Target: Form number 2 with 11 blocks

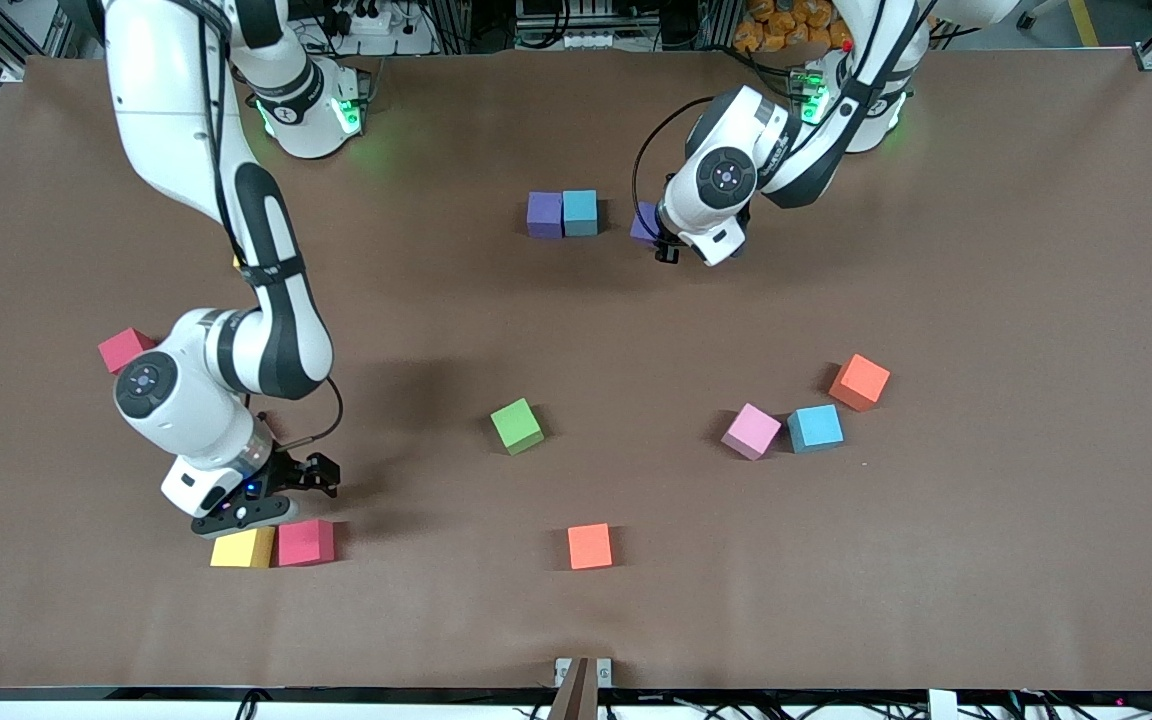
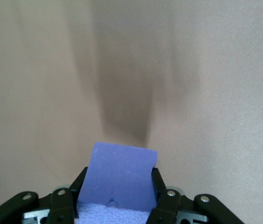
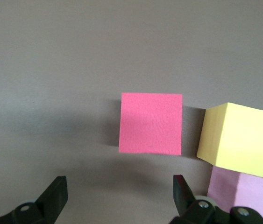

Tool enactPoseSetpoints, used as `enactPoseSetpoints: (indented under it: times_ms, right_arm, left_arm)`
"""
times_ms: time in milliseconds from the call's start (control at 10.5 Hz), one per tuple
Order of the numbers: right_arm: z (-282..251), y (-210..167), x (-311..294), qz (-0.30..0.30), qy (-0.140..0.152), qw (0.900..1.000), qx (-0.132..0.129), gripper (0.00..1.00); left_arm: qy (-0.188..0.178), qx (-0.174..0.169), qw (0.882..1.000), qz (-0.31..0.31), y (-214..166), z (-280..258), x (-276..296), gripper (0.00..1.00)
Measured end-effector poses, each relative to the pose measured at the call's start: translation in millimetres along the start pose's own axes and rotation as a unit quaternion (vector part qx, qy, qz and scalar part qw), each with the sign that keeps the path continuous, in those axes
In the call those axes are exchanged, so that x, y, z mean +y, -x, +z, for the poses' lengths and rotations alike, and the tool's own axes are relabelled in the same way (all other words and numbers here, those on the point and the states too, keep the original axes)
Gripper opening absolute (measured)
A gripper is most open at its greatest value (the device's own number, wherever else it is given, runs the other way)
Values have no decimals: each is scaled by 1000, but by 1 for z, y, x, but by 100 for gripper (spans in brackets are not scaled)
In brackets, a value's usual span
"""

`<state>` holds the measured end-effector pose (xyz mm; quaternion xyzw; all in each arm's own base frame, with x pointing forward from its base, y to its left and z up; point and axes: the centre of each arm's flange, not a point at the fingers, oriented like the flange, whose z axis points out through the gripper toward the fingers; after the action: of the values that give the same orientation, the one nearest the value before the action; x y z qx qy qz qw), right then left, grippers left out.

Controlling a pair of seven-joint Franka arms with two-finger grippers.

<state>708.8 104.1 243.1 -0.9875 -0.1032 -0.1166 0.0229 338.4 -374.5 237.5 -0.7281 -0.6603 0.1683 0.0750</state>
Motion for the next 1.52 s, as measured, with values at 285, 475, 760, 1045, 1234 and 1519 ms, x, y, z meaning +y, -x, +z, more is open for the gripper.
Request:
enactPoseSetpoints:
  times_ms: [285, 475, 760, 1045, 1234, 1519]
  right_arm:
    - [21, -10, 0, -18, 23, 999, 34, 100]
    - [30, -16, 8, -33, 36, 998, 50, 100]
    - [36, -21, 23, -39, 43, 996, 60, 100]
    - [57, -17, 12, -32, 29, 997, 69, 100]
    - [61, -18, 14, -26, 27, 997, 71, 100]
    - [56, -24, 13, -23, 26, 996, 78, 93]
  left_arm:
    - [4, -1, 1000, 3, 1, 9, -8, 55]
    - [-3, 0, 1000, 14, 12, 22, -25, 55]
    - [-4, -5, 1000, 27, 25, 38, -44, 55]
    - [14, -32, 999, 10, 28, 55, -57, 55]
    - [25, -50, 998, -15, 25, 58, -58, 55]
    - [55, -81, 994, -57, 17, 57, -52, 55]
